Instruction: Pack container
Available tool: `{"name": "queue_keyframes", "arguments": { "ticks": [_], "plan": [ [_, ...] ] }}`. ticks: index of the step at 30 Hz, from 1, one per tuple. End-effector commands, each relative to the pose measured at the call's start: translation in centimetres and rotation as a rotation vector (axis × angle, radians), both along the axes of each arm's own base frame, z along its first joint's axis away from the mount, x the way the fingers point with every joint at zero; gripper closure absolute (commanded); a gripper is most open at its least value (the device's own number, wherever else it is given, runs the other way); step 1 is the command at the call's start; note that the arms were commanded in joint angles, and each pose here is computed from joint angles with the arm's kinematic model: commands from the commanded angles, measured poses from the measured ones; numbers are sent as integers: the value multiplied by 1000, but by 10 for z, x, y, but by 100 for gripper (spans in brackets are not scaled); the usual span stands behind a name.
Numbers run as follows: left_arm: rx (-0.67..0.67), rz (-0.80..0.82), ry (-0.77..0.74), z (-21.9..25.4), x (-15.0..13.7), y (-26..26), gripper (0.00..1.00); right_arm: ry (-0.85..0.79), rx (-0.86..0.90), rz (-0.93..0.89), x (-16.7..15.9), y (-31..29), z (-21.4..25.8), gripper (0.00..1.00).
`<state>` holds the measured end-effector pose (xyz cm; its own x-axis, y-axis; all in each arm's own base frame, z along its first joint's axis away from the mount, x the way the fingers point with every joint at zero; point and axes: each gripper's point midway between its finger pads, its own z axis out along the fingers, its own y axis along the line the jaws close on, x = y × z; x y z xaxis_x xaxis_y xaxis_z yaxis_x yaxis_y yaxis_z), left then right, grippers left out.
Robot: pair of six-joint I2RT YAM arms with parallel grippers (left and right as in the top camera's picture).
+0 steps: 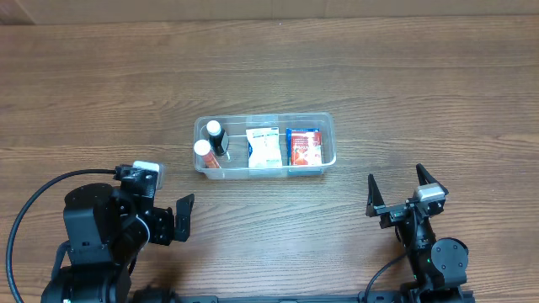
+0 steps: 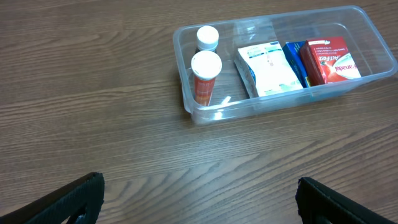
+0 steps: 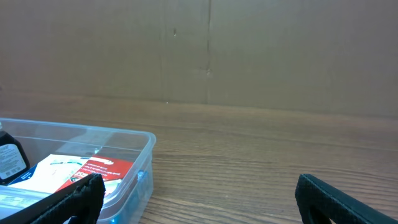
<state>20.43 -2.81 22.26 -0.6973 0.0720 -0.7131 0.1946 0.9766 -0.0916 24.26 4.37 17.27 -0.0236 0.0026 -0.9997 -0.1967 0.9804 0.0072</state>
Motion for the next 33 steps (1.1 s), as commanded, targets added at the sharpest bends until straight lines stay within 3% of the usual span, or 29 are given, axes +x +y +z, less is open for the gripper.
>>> {"name": "queue_keyframes", "arguments": {
  "ticks": [1, 12, 20, 27, 33],
  "plan": [
    [-1, -27, -1, -1, 0, -3, 0, -4, -7, -2, 0, -1, -2, 0],
    [0, -41, -10, 0, -2, -6, 0, -4, -7, -2, 0, -1, -2, 0],
    [56, -75, -73, 5, -25, -9, 0, -4, -7, -2, 0, -1, -2, 0],
    [78, -83, -284, -19, -20, -10, 0, -4, -7, -2, 0, -1, -2, 0],
    [89, -63, -524, -41, 7, -9, 0, -4, -7, -2, 0, -1, -2, 0]
  ]
}}
